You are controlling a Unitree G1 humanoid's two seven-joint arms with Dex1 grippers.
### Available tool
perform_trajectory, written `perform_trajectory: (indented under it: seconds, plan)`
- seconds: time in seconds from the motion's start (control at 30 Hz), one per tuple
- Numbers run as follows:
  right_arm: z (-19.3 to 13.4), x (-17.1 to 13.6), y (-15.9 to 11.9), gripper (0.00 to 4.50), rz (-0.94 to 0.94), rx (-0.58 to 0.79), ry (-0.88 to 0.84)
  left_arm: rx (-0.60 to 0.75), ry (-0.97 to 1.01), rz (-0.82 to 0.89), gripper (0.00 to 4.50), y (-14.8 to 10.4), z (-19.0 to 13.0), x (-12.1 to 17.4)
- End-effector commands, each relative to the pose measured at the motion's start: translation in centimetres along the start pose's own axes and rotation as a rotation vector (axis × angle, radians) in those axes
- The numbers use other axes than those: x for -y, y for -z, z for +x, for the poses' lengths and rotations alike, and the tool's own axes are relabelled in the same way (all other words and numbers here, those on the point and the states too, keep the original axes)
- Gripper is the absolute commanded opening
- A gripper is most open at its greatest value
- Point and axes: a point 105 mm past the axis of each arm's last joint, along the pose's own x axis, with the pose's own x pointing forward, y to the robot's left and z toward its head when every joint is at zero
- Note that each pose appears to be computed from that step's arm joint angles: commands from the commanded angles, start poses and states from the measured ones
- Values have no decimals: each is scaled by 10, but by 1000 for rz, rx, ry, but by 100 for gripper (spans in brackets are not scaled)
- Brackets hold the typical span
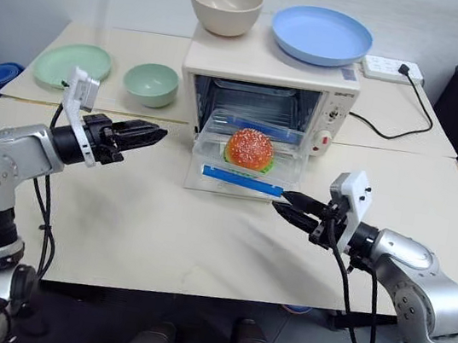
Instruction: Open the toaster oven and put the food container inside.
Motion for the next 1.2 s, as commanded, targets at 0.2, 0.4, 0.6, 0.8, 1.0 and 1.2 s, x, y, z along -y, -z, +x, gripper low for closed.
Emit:
perform_trajectory:
  seconds: [0.2,0.4,0.6,0.8,1.0,1.2]
  plan:
    - [11,0,-2,0,-56,-14,-11,-94,326,230,3,21,10,45]
    - [20,21,13,0,-135,-105,78,-211,395,336,3,47,39,52]
    - [41,50,12,0,-189,-90,192,-196,314,395,3,51,77,42]
    - [72,77,-1,0,-221,-26,311,-139,175,407,3,45,103,25]
    - [99,94,-16,0,-218,38,374,-55,1,422,3,20,120,-6]
    - [113,103,-24,0,-214,87,401,58,-102,374,3,-8,131,-24]
